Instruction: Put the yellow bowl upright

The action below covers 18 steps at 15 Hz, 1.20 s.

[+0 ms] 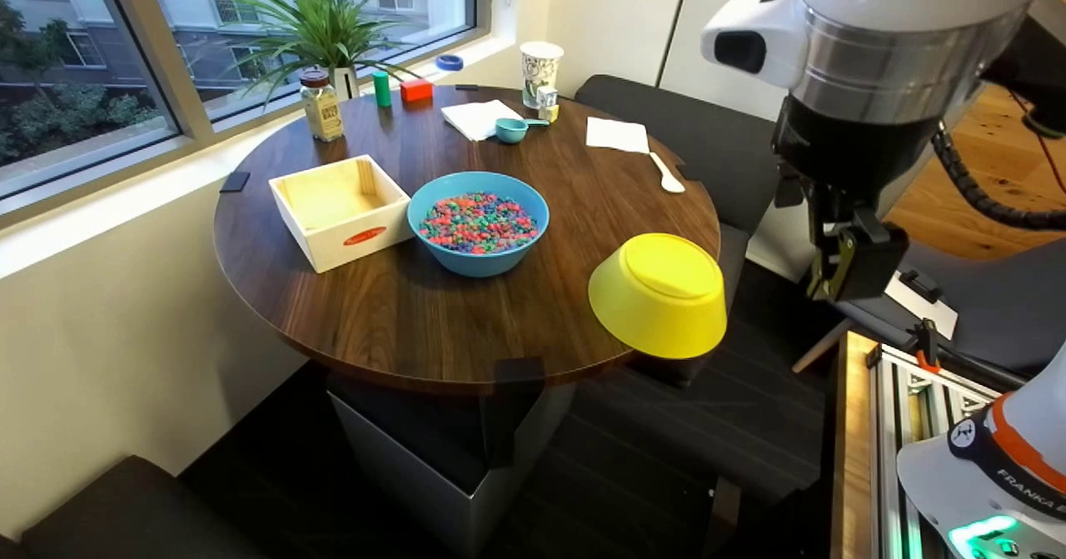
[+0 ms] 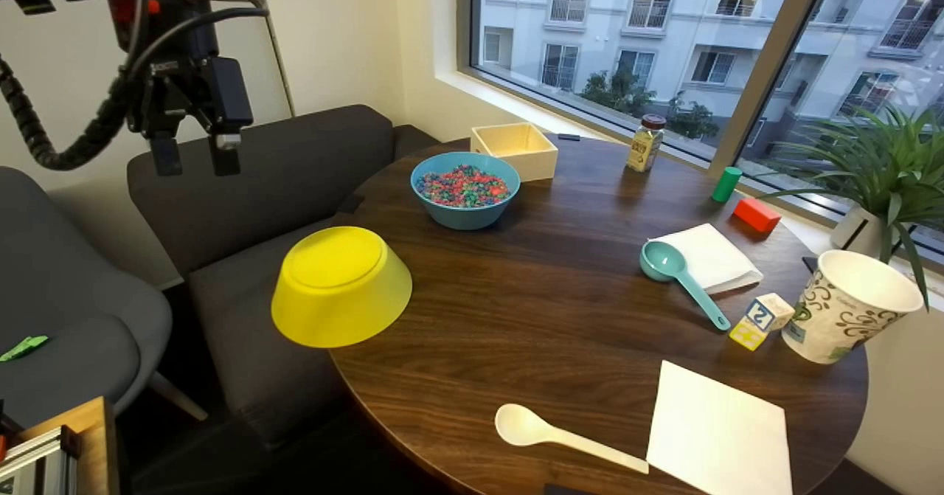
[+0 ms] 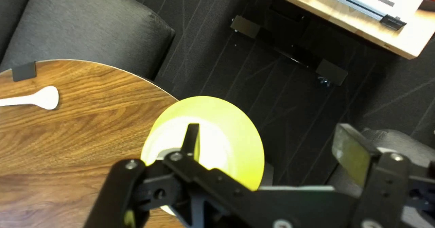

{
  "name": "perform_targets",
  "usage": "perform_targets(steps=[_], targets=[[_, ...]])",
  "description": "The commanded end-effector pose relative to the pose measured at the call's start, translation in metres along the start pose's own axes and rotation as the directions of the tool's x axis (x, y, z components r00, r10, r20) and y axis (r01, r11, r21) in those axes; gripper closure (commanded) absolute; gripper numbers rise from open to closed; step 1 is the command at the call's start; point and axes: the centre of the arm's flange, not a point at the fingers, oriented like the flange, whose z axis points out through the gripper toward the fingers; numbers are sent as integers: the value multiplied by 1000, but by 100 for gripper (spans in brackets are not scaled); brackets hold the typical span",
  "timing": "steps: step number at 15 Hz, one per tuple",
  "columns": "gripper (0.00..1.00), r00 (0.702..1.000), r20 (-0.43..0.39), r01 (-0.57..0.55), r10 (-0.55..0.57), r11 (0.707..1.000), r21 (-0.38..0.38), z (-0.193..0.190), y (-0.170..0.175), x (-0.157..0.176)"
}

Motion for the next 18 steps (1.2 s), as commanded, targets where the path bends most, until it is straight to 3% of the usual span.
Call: perform_targets(steps=[1,4,8,9,15,18], targets=[[0,995,-68,73,-77,995,-64,32,-34,-15],[0,991,-97,81,-96,986,-146,63,-51,-6],[0,989,-69,107,-128,964,-241,101,-63,0],[0,990,-67,107,-121,976,-191,83,-57,4],[0,990,-52,119,-133,969,-216,95,-60,2],[0,992,7,125,-128,958,-257,112,-68,6]])
